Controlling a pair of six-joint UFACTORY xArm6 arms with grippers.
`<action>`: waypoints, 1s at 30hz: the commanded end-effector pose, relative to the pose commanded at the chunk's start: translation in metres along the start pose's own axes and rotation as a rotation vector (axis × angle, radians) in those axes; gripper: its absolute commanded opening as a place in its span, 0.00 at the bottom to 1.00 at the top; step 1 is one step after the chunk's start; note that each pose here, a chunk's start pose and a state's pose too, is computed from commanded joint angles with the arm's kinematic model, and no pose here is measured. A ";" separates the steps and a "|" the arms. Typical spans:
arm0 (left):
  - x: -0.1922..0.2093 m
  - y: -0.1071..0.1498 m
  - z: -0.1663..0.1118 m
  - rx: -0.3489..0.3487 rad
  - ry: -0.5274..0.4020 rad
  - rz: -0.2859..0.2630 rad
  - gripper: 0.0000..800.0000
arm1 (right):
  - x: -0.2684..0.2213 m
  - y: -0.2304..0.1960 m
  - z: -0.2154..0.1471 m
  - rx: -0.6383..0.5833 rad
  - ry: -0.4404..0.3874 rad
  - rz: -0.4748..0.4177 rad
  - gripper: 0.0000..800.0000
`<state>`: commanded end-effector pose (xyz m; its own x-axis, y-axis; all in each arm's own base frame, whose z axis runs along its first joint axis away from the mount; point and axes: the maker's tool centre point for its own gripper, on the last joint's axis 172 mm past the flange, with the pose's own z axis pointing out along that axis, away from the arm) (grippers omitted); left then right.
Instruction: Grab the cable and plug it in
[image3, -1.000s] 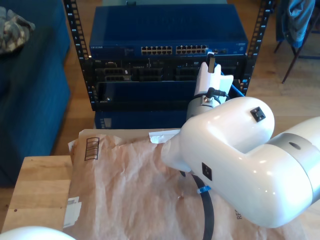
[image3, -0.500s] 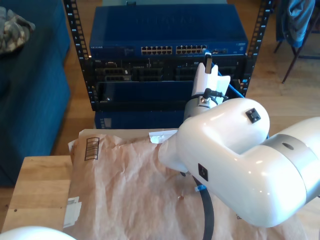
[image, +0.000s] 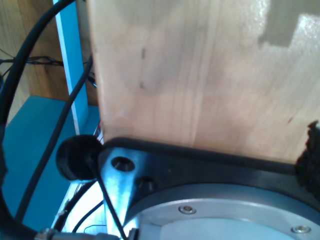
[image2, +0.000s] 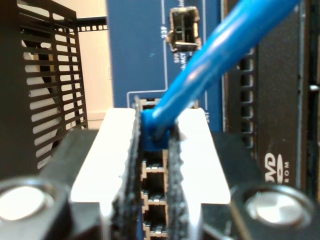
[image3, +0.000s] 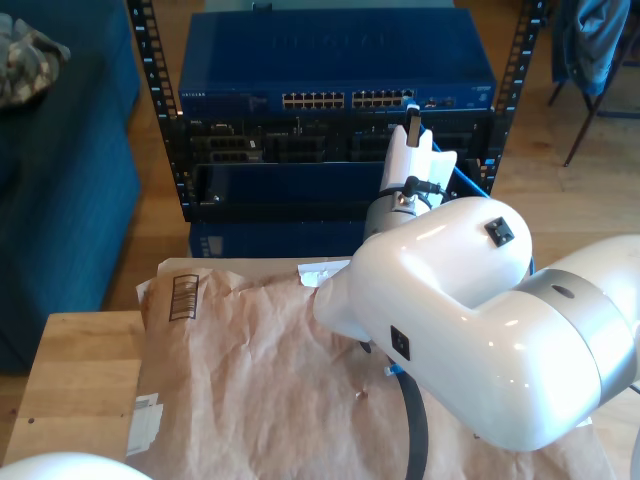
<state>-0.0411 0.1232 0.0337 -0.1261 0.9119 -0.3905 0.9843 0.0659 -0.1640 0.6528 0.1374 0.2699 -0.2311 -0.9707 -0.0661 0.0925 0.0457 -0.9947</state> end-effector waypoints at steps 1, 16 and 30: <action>0.000 0.000 0.000 0.000 0.000 0.000 1.00 | 0.001 -0.001 0.000 0.005 0.003 0.001 0.00; 0.000 0.000 0.000 0.000 0.000 0.002 1.00 | -0.001 -0.004 0.004 0.015 0.004 0.011 0.00; 0.001 0.000 -0.001 0.000 0.002 0.001 1.00 | 0.001 -0.002 0.005 0.011 0.005 0.007 0.00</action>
<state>-0.0412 0.1240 0.0341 -0.1246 0.9126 -0.3893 0.9844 0.0647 -0.1634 0.6571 0.1348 0.2725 -0.2355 -0.9691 -0.0738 0.1046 0.0502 -0.9933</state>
